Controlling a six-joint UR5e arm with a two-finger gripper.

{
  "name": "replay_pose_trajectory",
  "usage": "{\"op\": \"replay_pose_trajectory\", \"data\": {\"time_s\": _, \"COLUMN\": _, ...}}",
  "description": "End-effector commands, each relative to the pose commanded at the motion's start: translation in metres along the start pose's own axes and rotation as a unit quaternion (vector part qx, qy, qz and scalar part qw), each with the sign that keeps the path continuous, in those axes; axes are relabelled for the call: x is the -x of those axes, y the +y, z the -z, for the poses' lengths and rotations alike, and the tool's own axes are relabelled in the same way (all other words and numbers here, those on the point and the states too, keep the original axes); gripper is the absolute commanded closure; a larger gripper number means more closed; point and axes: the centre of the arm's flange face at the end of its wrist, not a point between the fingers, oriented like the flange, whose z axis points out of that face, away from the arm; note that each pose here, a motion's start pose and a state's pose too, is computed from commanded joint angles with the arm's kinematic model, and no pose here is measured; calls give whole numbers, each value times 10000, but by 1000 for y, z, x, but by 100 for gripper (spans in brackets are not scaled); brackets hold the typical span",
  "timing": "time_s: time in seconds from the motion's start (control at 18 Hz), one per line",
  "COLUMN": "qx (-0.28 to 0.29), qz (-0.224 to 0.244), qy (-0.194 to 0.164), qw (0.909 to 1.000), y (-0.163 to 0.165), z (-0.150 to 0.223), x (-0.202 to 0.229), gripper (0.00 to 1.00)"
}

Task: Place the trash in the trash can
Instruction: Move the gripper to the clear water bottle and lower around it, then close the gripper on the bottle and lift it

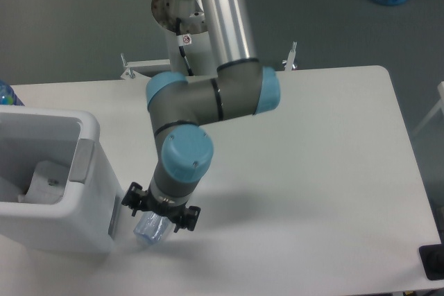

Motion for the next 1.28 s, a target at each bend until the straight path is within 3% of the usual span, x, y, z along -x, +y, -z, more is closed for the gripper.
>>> {"op": "replay_pose_trajectory", "data": {"time_s": 0.28, "qx": 93, "qz": 2, "qy": -18, "qw": 10000, "y": -2, "z": -11, "x": 3, "gripper": 0}}
{"op": "replay_pose_trajectory", "data": {"time_s": 0.61, "qx": 556, "qz": -84, "qy": -246, "qw": 9981, "y": -4, "z": -49, "x": -8, "gripper": 0}}
{"op": "replay_pose_trajectory", "data": {"time_s": 0.83, "qx": 563, "qz": -67, "qy": -243, "qw": 9981, "y": -5, "z": -51, "x": -8, "gripper": 2}}
{"op": "replay_pose_trajectory", "data": {"time_s": 1.06, "qx": 546, "qz": -70, "qy": -244, "qw": 9982, "y": -5, "z": -49, "x": -8, "gripper": 79}}
{"op": "replay_pose_trajectory", "data": {"time_s": 1.11, "qx": 520, "qz": -76, "qy": -259, "qw": 9983, "y": -7, "z": -46, "x": -8, "gripper": 86}}
{"op": "replay_pose_trajectory", "data": {"time_s": 1.28, "qx": 422, "qz": -96, "qy": -287, "qw": 9987, "y": -10, "z": -34, "x": -9, "gripper": 87}}
